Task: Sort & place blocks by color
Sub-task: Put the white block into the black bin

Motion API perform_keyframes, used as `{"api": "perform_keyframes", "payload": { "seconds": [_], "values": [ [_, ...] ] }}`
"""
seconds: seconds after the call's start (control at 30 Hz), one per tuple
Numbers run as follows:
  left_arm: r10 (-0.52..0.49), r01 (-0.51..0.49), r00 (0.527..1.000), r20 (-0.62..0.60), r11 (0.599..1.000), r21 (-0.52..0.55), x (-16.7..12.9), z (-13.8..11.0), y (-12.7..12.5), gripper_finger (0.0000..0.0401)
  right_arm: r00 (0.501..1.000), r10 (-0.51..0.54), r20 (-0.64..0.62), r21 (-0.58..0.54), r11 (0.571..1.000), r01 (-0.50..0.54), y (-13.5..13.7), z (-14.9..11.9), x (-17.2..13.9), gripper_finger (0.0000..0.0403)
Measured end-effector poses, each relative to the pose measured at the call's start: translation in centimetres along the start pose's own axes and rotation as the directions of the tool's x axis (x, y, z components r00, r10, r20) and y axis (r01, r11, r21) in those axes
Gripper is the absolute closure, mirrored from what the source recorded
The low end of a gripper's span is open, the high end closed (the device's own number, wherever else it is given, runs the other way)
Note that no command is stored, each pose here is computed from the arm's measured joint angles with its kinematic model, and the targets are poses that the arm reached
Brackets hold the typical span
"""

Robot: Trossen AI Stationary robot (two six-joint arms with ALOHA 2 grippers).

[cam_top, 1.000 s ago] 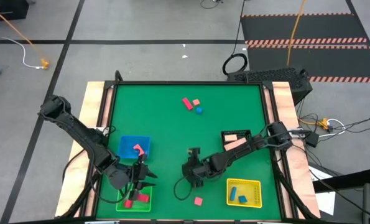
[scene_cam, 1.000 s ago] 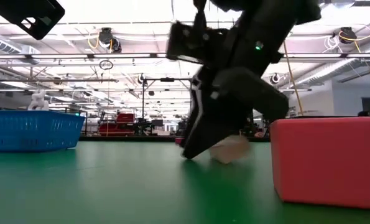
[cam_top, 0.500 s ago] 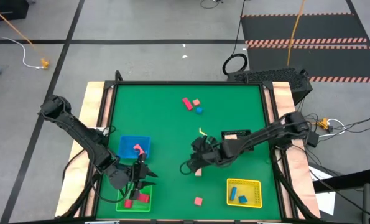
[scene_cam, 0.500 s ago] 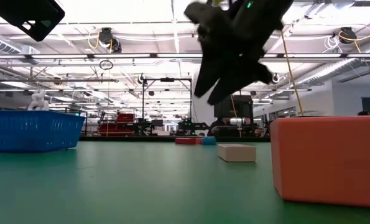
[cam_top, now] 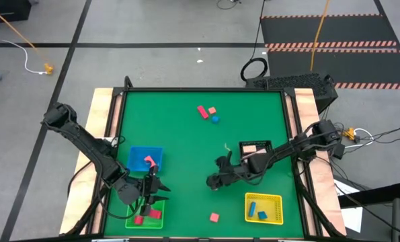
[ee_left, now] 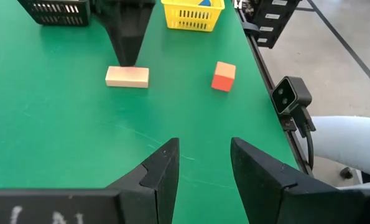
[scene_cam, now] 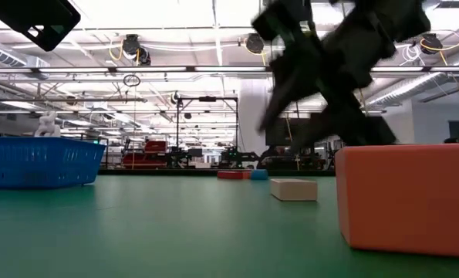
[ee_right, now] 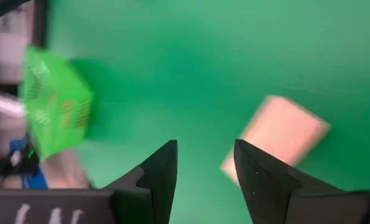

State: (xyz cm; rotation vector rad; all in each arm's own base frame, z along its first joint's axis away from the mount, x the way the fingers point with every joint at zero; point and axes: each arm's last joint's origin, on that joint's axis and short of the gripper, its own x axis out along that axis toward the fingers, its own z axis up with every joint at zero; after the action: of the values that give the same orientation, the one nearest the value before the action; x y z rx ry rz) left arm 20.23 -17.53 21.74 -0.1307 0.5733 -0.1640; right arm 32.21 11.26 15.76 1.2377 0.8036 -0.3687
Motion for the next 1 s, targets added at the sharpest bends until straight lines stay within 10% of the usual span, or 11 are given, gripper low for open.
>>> {"api": "perform_keyframes", "payload": {
  "seconds": [0.5,0.8,1.0],
  "values": [
    [0.0,0.0,1.0,0.0,0.999,0.037,0.0,0.0,0.0,0.0256,0.999,-0.023,-0.038,0.103,0.994,0.027,-1.1,0.3,-0.2,0.0125],
    [0.001,-0.001,1.0,-0.002,0.995,0.095,0.0,0.0,0.0,0.0256,0.996,-0.037,-0.079,0.105,0.993,0.045,-0.9,0.4,-0.3,0.0138],
    [0.016,-0.012,0.999,-0.028,0.993,0.121,0.0,-0.3,0.2,0.0256,0.966,-0.226,-0.125,0.073,0.969,0.236,-0.3,1.2,-1.2,0.0141]
  ]
}}
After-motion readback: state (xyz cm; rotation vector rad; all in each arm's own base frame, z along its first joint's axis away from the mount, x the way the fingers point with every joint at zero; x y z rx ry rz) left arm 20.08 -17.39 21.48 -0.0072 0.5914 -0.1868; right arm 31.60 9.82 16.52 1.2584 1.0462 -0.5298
